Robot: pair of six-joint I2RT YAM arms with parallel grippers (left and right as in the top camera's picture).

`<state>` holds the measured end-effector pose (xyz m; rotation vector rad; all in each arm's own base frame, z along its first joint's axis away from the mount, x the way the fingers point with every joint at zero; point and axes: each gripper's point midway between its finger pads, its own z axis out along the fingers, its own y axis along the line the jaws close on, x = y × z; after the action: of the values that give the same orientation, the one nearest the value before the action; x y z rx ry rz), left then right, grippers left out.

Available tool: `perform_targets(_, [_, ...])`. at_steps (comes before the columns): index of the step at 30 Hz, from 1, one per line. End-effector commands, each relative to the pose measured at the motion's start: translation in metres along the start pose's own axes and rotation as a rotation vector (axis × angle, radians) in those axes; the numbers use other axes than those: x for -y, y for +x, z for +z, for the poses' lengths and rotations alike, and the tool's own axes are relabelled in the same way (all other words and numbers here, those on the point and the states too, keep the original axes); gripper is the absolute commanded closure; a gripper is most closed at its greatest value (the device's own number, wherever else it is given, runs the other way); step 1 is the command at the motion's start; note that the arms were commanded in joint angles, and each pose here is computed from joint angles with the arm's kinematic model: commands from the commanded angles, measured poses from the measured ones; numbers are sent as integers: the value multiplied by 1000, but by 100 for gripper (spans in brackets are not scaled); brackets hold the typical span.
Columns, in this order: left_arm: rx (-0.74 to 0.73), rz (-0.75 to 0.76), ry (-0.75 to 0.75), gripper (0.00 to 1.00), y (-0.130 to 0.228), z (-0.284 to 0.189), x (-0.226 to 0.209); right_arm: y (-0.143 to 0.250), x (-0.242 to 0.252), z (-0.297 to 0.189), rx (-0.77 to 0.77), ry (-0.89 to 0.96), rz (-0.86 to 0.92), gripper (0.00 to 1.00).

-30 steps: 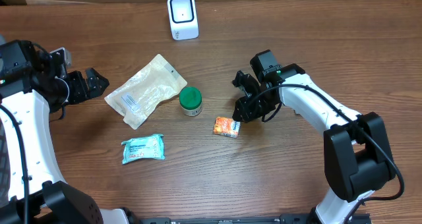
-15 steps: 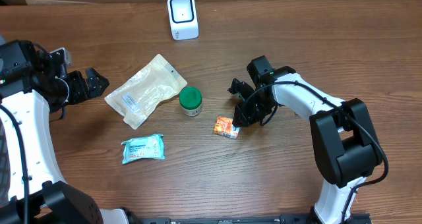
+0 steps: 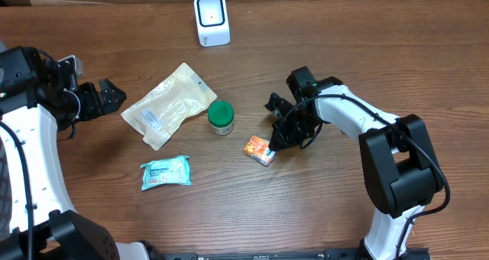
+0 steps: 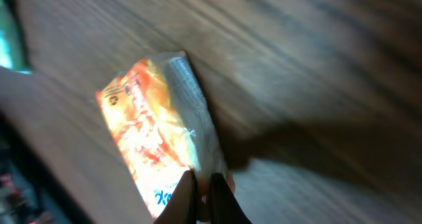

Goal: Scan the item barcode
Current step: 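Lower the right gripper onto the orange box and close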

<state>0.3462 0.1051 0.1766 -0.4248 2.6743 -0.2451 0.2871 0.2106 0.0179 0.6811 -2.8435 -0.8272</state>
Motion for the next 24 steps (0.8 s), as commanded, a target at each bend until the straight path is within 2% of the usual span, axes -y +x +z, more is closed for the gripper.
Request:
perform_targets(1, [10, -1, 6, 0, -1, -3, 4, -1, -13, 0, 2, -84, 117, 96])
perform_targets(6, [10, 0, 6, 1, -1, -3, 4, -15, -5, -18, 59, -88, 322, 96])
perform_targets(14, [10, -1, 6, 0, -1, -3, 4, -35, 30, -51, 199, -63, 534, 96])
perform_targets(20, [11, 0, 6, 0, -1, -3, 4, -33, 56, -51, 230, 87, 619, 96])
perform_targets(24, [11, 0, 6, 0, -1, -3, 4, -31, 56, -48, 220, 118, 614, 94])
